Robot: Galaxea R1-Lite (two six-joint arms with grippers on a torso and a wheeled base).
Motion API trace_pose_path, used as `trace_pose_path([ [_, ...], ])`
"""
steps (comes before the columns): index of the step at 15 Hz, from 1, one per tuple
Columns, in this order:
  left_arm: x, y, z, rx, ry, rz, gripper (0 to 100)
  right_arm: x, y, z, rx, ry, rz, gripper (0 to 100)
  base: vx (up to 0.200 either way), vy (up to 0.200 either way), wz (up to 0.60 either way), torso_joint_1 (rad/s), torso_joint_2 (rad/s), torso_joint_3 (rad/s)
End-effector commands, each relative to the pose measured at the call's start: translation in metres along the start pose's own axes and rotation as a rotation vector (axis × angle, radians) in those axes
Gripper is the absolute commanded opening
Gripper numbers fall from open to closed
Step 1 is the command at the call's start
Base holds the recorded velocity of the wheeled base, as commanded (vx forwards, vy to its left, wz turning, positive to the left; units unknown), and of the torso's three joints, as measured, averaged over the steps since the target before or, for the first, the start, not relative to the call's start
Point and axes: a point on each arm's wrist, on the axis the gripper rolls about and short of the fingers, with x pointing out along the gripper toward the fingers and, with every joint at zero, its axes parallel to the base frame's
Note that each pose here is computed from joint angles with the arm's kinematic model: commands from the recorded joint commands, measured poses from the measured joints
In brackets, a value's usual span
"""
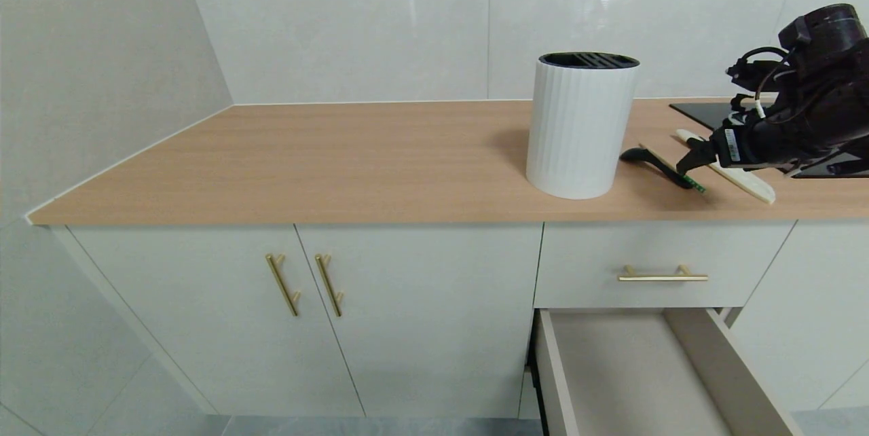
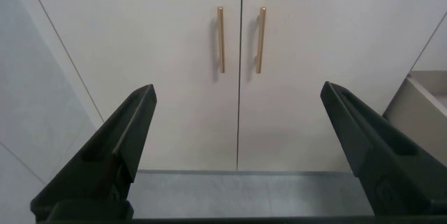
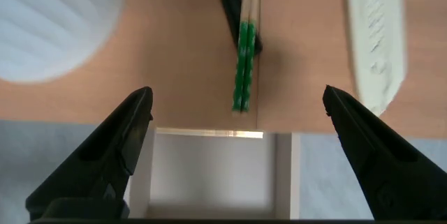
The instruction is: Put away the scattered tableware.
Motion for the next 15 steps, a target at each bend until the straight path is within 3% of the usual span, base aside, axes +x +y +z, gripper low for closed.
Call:
trace_pose_path([
  [1, 0.0, 0.0, 0.0, 0.0, 0.001, 0.0, 100, 0.012, 0.0, 0.0, -0.001, 0.022, 0.0, 100, 0.0, 0.0, 0.0, 0.0, 0.0, 0.0],
  [4, 0.0, 0.0, 0.0, 0.0, 0.001, 0.0, 100, 0.031, -0.007, 0.001, 0.011, 0.077, -0.012, 100, 0.0, 0.0, 0.0, 0.0, 0.0, 0.0],
  [14, 0.0, 0.0, 0.0, 0.0, 0.001, -0.001, 100, 0.058, -0.011, -0.003, 0.018, 0.121, -0.02, 100, 0.0, 0.0, 0.0, 0.0, 0.0, 0.0],
  [15, 0.0, 0.0, 0.0, 0.0, 0.001, 0.0, 100, 0.059, -0.011, -0.003, 0.018, 0.122, -0.02, 0, 0.0, 0.0, 0.0, 0.0, 0.0, 0.0],
])
